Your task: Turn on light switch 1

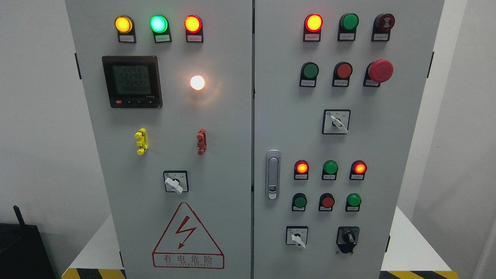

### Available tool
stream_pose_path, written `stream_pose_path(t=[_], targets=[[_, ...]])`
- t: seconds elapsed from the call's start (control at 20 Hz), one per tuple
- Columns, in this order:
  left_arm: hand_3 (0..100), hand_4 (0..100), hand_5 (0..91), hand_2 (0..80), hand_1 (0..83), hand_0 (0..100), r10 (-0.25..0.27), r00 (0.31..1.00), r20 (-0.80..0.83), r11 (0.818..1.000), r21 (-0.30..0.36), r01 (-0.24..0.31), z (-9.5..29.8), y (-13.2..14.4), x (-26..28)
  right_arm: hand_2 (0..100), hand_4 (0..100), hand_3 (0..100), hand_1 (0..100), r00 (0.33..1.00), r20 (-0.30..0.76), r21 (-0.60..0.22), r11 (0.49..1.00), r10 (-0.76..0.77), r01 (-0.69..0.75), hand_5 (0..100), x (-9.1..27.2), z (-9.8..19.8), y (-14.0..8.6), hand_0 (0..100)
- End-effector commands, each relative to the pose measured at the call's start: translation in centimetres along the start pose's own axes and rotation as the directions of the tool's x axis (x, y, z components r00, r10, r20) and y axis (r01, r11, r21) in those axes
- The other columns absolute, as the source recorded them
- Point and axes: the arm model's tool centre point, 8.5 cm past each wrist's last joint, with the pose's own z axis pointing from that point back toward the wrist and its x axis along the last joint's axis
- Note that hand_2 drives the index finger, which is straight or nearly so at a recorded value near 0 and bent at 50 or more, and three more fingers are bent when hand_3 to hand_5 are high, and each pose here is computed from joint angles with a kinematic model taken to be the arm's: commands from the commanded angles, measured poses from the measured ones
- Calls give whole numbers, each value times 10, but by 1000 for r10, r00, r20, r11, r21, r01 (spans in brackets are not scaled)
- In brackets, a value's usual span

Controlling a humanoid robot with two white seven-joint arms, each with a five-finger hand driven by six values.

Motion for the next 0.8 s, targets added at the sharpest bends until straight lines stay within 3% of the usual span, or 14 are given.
stream_pose_path(t=[0.0, 0.1, 0.75], targets=[[0, 0, 0, 0, 0, 270, -259, 913, -316, 958, -204, 201, 19, -42, -81, 0, 0, 0, 389, 1000, 1, 0, 1000, -1, 1, 0, 1, 0, 0, 120], [0, 0, 0, 0, 0, 273, -288, 900, -329, 949, -224, 222, 20, -51, -83, 0, 0, 0, 389, 1000, -1, 0, 1000, 0, 0, 0, 0, 0, 0, 120], [0, 0, 0, 0, 0, 251, -275, 906, -320, 952, -219, 212, 17, -54, -77, 0, 0, 0, 389, 1000, -1, 0, 1000, 0, 0, 0, 0, 0, 0, 120]])
